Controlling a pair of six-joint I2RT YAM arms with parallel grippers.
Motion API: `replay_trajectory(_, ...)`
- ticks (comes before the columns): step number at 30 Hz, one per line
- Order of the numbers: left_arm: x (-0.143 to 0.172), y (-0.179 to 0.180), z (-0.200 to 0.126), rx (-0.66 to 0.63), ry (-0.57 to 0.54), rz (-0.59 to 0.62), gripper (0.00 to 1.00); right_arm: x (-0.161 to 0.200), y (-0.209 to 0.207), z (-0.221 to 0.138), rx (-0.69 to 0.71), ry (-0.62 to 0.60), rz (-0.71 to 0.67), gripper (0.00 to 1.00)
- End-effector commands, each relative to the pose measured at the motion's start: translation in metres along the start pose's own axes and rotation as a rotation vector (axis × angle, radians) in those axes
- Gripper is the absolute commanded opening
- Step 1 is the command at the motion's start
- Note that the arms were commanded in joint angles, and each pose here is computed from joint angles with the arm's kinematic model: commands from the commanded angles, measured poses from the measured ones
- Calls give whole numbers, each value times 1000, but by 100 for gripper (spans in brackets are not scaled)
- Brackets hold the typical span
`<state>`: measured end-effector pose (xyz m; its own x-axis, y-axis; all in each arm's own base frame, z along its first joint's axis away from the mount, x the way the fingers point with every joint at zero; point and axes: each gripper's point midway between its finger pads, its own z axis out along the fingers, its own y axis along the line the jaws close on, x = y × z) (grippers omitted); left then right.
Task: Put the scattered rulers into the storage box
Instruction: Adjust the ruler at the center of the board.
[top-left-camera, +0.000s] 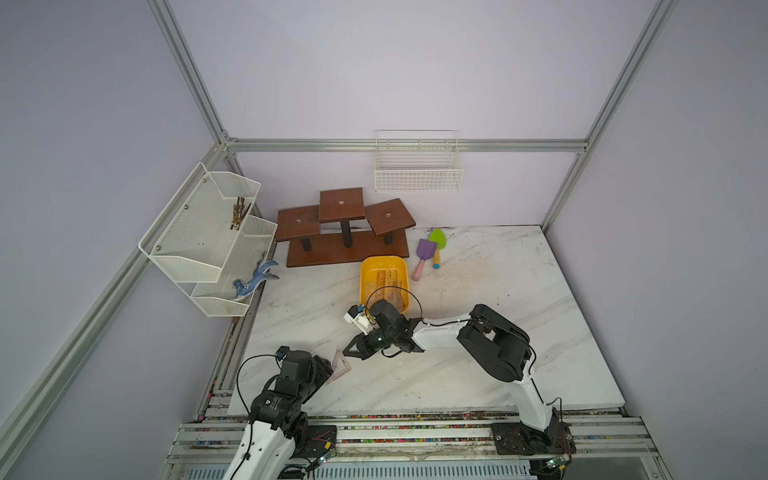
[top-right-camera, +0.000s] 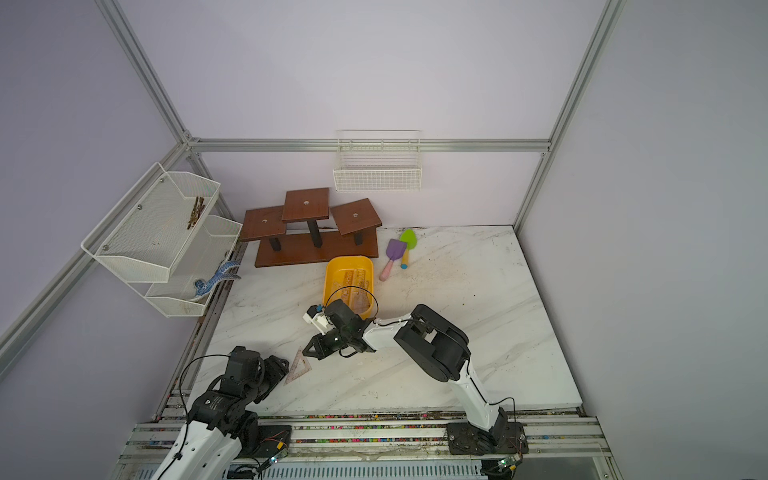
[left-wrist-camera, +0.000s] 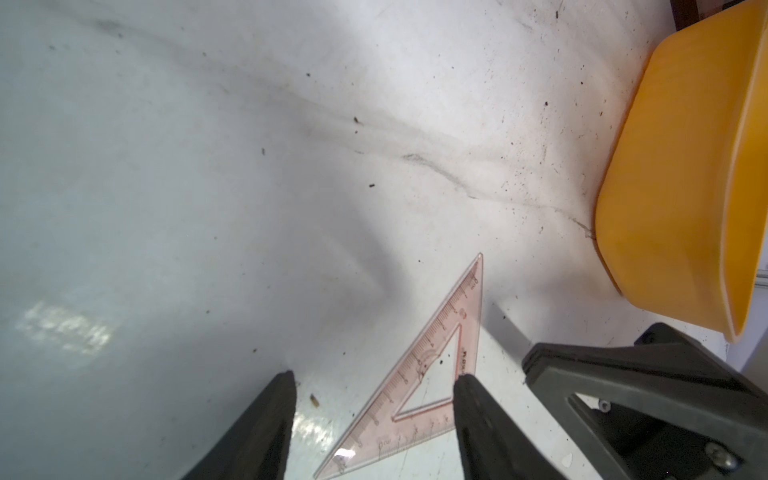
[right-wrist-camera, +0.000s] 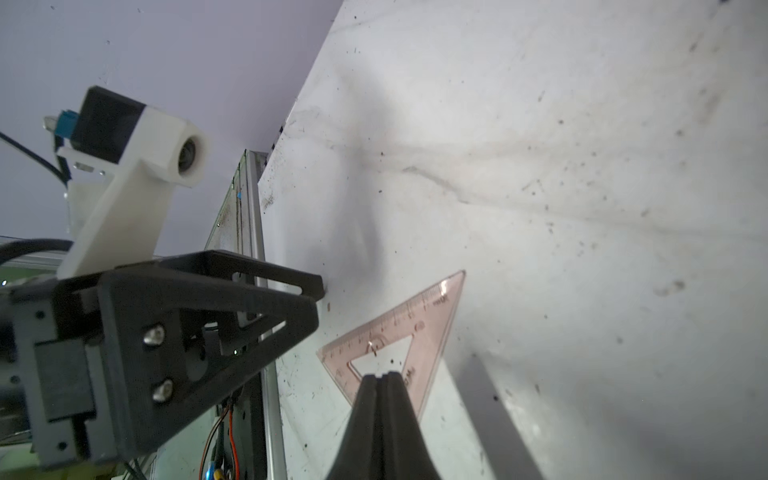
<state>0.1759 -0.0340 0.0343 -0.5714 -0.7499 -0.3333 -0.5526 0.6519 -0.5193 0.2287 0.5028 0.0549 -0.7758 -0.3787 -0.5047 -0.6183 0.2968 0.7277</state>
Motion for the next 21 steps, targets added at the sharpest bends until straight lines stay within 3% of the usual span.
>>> replay_trajectory(1, 3, 9, 0, -46, 9, -8, 65, 5, -7, 8, 5, 23, -10, 6)
replay_trajectory(21, 21, 12, 6, -106, 131, -16, 66, 29, -31, 20, 71, 92, 9, 5)
